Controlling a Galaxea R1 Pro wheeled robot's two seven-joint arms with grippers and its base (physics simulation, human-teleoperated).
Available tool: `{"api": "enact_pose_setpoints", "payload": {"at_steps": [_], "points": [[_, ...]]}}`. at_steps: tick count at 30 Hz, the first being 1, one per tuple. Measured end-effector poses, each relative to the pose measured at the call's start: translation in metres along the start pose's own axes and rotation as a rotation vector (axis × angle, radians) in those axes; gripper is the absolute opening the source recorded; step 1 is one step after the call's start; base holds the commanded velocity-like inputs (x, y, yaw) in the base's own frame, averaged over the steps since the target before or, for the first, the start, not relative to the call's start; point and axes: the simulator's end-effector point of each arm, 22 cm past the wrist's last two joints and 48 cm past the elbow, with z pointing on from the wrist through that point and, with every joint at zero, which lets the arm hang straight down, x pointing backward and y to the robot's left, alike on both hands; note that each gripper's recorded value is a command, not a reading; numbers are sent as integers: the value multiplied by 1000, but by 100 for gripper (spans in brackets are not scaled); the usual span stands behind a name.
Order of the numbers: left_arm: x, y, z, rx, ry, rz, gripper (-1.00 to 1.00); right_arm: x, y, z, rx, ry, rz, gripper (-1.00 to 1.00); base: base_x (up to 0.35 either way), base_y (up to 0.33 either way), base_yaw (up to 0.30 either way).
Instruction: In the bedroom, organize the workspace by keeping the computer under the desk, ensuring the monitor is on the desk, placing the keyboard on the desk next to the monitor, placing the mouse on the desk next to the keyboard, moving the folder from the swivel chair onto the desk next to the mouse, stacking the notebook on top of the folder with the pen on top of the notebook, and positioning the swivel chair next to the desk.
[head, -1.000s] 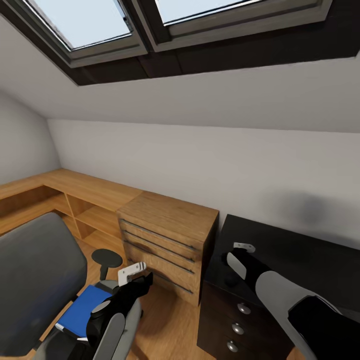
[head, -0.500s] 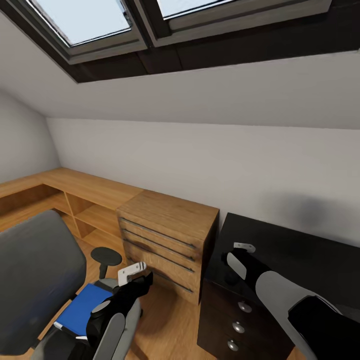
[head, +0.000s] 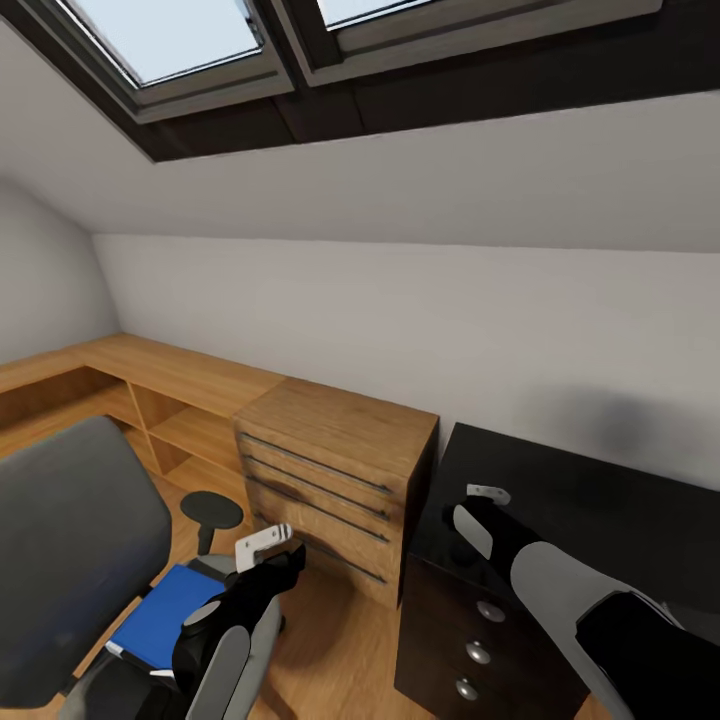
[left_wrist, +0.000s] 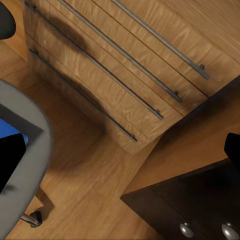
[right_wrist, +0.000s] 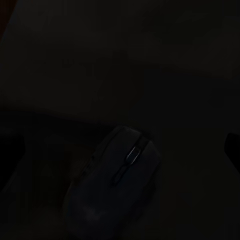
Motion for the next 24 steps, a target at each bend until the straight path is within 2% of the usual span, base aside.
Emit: {"api": "enact_pose_setpoints", "payload": {"at_steps": [13,24], "points": [[15,6,12,0,0,0,100,12,2,15,0,0,0,100,0,0,0],[17,7,13,-2,6,3,100,12,2,15,0,-1,0,100,0,0,0]]}}
